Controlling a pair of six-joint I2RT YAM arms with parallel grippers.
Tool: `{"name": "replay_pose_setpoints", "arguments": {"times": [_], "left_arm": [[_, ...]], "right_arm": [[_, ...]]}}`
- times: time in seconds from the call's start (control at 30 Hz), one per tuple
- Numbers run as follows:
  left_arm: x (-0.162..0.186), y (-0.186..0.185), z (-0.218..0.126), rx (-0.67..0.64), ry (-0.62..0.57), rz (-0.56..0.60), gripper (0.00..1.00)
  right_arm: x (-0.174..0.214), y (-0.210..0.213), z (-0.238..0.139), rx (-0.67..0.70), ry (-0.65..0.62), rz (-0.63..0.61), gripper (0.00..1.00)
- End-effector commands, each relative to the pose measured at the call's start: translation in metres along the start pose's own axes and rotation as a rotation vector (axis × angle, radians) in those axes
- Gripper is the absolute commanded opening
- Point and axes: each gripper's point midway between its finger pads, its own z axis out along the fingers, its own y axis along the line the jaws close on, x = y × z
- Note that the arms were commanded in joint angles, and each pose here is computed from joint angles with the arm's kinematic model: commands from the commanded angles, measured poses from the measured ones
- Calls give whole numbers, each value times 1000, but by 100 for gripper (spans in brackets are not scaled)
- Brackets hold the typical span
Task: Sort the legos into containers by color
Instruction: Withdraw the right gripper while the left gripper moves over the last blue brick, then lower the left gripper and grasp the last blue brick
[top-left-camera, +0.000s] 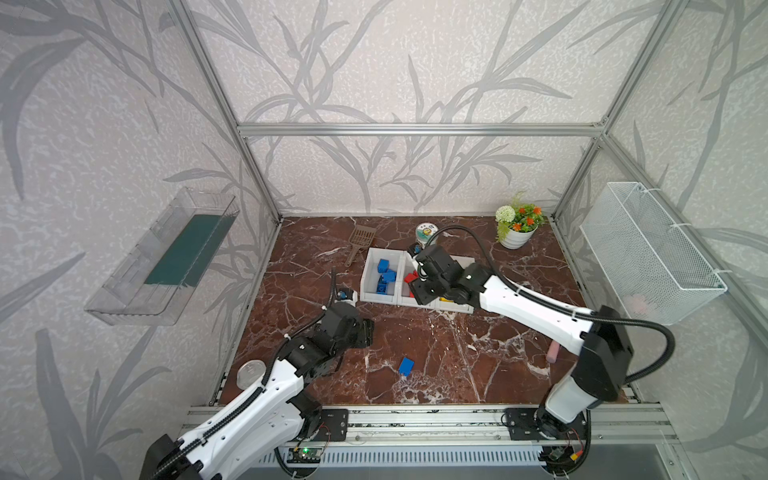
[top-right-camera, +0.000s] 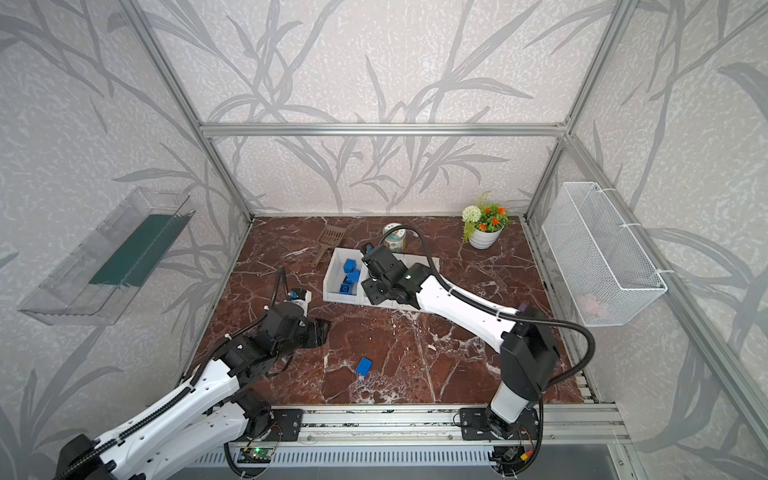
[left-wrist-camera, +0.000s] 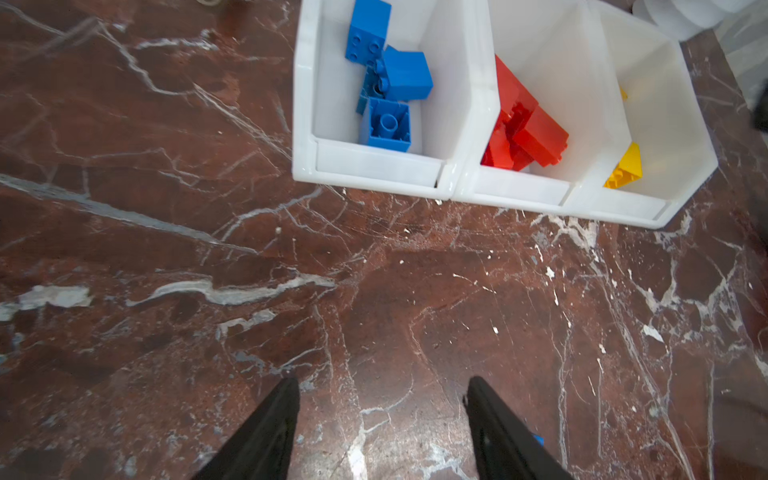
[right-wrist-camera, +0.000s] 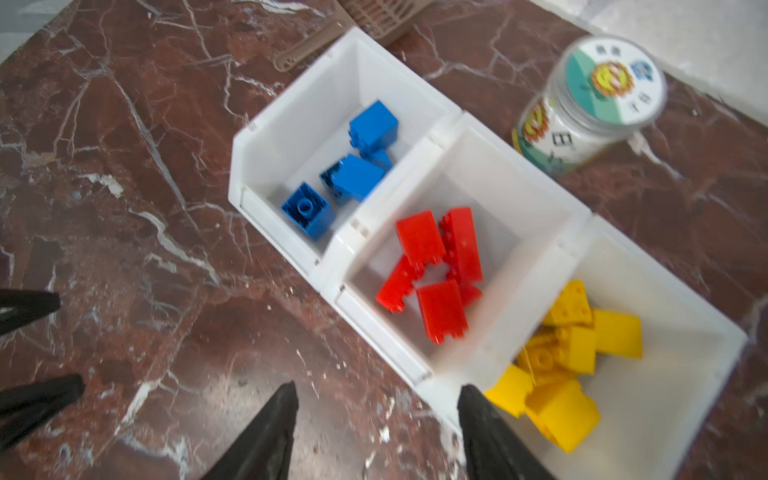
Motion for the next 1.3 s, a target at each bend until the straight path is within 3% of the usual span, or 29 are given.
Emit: {"name": "replay_pose_setpoints", "arguments": {"times": [0.0, 0.27, 0.47, 0.77, 0.97, 1.27], "left_arm": [[5, -16, 3, 36, 31, 81, 67], [47, -51, 18, 90, 184, 239, 67], [71, -75, 28, 139, 263, 302, 67], [104, -107, 44, 151, 417, 414, 67], [118, -102, 53, 78, 476, 425, 67], [127, -102, 62, 50, 516, 447, 55]], "right_arm": [[30, -34, -16, 99, -11, 112, 63], [113, -83, -53, 228, -16, 287, 64], [145, -96, -60, 263, -13, 377, 64], [155, -96, -58, 256, -2, 401, 64], [158, -96, -59, 255, 6, 398, 64], [168, -100, -63, 269, -1, 440, 65]]}}
